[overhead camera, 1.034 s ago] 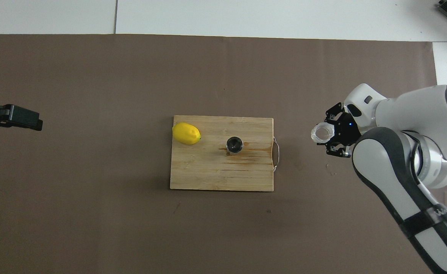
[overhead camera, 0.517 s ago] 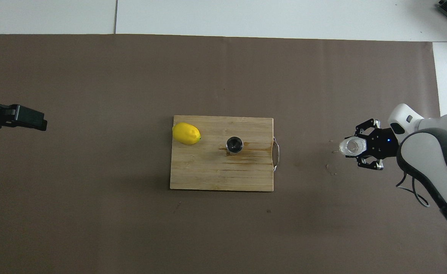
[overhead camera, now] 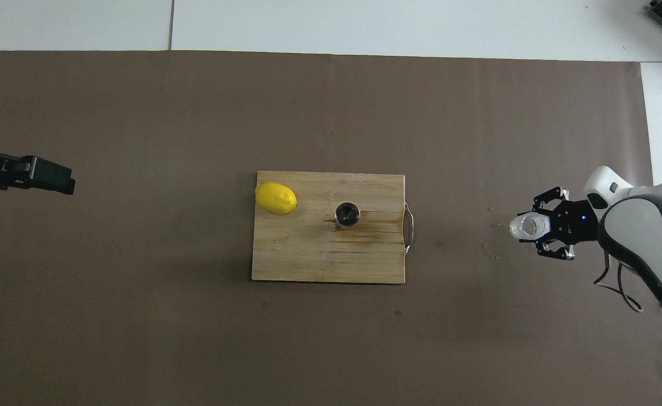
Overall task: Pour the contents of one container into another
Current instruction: 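Carry the white cup off the board with the right gripper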
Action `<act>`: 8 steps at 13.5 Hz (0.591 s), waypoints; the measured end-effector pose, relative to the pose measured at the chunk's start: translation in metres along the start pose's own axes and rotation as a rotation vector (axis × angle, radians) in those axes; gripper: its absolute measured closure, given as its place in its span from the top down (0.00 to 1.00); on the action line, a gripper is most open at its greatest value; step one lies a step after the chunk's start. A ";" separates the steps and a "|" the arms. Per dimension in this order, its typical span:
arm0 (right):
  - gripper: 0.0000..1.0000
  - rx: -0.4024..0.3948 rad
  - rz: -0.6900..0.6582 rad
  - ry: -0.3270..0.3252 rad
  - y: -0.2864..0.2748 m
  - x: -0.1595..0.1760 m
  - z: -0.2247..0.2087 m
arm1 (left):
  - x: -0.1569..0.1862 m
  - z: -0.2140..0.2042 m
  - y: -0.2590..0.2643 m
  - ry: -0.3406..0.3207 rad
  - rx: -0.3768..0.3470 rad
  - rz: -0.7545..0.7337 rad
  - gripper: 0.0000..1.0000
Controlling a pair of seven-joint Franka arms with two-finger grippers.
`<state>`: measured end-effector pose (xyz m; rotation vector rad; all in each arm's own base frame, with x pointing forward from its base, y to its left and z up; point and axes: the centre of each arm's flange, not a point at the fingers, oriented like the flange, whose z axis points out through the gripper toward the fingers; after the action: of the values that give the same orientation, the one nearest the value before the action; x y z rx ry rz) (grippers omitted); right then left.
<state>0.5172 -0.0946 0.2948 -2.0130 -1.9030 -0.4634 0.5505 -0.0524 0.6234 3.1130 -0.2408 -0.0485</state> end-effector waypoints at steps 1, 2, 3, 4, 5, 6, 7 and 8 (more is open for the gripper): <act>0.51 0.001 -0.001 0.007 0.000 -0.006 0.005 | 0.000 0.000 0.000 0.000 0.000 0.002 1.00; 0.51 0.002 0.000 0.009 -0.001 -0.009 0.007 | 0.000 0.000 0.000 0.001 0.000 0.002 1.00; 0.51 0.005 0.002 0.011 -0.001 -0.011 0.009 | 0.000 0.000 0.000 0.001 0.000 0.003 1.00; 0.51 0.007 0.004 0.012 -0.001 -0.012 0.011 | 0.000 0.000 0.000 0.002 0.000 0.003 1.00; 0.51 0.010 0.006 0.013 -0.002 -0.012 0.012 | 0.000 0.000 0.000 0.002 0.000 0.003 1.00; 0.51 0.013 0.008 0.013 -0.003 -0.013 0.013 | 0.000 0.000 0.000 0.002 0.000 0.003 1.00; 0.51 0.014 0.009 0.013 -0.004 -0.013 0.014 | 0.000 0.000 0.000 0.002 0.000 0.004 1.00; 0.51 0.015 0.009 0.014 -0.004 -0.013 0.014 | 0.000 0.000 0.000 0.001 0.000 0.004 1.00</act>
<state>0.5124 -0.1000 0.2762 -2.0033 -1.8825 -0.4575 0.5509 -0.0525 0.6232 3.1128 -0.2464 -0.0461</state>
